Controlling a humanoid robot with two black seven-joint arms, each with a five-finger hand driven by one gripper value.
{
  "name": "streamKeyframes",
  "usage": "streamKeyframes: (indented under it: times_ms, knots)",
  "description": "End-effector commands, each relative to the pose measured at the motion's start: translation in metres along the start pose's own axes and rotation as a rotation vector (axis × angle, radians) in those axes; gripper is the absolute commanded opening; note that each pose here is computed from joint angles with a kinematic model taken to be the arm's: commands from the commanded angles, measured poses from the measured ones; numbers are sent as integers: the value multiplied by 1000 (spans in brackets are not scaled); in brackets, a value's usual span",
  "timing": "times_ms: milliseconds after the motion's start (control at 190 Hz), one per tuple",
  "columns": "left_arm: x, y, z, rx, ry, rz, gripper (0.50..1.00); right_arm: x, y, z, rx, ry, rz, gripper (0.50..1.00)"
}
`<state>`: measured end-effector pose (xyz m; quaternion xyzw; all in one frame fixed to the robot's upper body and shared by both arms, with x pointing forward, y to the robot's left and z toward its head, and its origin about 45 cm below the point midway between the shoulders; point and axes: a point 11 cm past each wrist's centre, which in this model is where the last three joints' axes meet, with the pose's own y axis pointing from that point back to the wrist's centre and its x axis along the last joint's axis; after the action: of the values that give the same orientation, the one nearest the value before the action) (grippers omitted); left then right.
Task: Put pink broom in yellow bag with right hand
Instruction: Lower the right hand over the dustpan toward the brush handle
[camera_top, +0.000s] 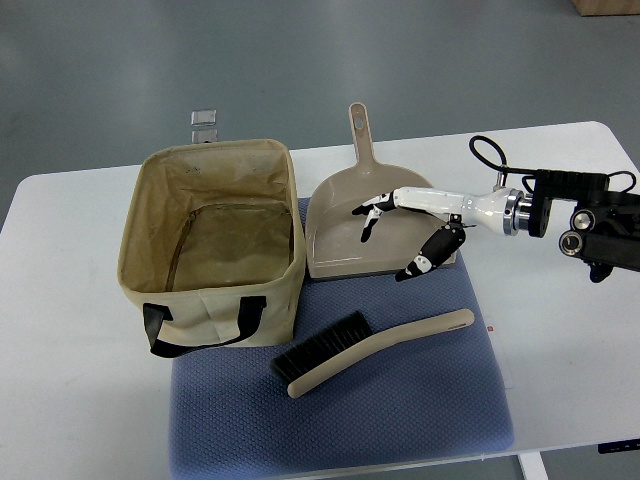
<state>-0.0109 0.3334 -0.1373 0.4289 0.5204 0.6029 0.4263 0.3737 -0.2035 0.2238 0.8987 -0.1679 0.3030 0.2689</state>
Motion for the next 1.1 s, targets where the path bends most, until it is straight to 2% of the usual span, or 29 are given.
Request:
streamKeyframes:
  times_ms: [0, 359, 612, 1092]
  knots:
    - [0, 0, 0, -1, 0, 0, 1000, -19, 3, -5, 12, 59, -99, 930]
    - [0, 0, 0, -1, 0, 0, 1000, -46, 1, 1, 3, 155, -151, 930]
    - [0, 0, 0, -1, 0, 0, 1000, -48, 10, 15, -46, 245, -142, 928]
    - [0, 0, 0, -1, 0, 0, 1000, -64, 4, 22, -66, 304, -149, 928]
